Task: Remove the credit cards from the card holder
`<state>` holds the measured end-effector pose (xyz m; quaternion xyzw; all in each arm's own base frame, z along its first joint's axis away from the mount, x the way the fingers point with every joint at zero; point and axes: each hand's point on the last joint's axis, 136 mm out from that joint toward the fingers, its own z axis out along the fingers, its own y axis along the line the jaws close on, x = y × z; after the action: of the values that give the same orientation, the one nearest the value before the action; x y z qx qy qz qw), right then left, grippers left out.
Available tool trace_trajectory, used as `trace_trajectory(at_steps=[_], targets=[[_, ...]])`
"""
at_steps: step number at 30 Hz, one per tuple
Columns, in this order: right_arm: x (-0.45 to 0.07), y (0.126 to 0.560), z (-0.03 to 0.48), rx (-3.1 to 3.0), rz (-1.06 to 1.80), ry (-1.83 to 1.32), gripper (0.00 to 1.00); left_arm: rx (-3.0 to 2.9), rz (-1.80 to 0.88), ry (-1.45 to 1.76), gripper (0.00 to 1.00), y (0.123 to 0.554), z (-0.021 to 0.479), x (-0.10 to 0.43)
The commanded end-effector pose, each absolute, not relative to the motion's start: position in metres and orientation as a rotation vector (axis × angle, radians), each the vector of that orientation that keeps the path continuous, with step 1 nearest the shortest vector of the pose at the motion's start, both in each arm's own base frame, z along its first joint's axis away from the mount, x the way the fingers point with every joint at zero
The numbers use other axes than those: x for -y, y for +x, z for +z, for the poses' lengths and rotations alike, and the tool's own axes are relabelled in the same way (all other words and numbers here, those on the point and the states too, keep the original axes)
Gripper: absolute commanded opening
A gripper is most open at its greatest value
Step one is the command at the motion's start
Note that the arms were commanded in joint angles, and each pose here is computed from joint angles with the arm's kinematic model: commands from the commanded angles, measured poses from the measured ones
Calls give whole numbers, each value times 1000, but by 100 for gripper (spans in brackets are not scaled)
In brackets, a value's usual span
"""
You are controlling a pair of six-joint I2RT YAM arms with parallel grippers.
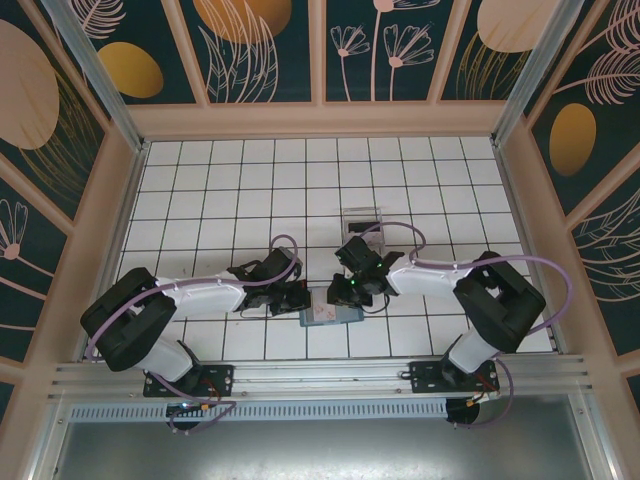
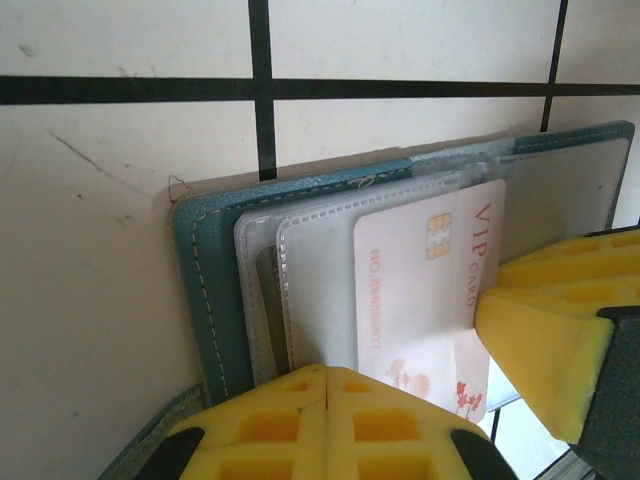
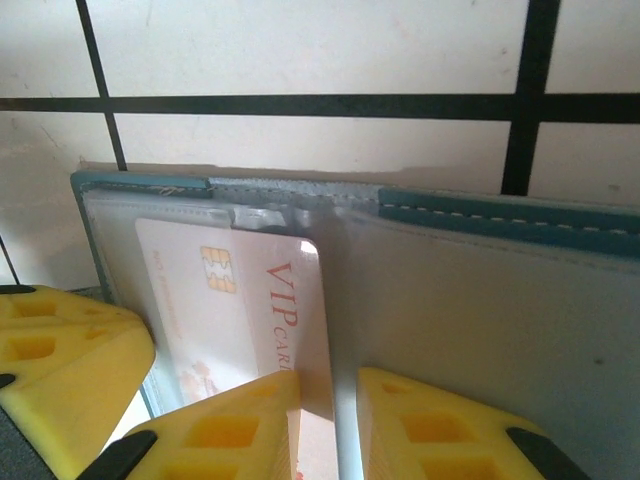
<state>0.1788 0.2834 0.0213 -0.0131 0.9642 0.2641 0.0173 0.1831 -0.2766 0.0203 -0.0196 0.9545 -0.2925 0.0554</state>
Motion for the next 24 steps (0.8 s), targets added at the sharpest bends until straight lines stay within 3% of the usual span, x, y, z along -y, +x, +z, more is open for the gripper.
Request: trace_trajectory(at_steps=[1, 24], targets=[[-283, 175, 12, -3012, 853, -43, 23, -2993, -751, -52, 0, 170, 2, 260], [-303, 174, 35, -2921, 1151, -67, 22, -3031, -700, -47, 0, 168, -7, 257]])
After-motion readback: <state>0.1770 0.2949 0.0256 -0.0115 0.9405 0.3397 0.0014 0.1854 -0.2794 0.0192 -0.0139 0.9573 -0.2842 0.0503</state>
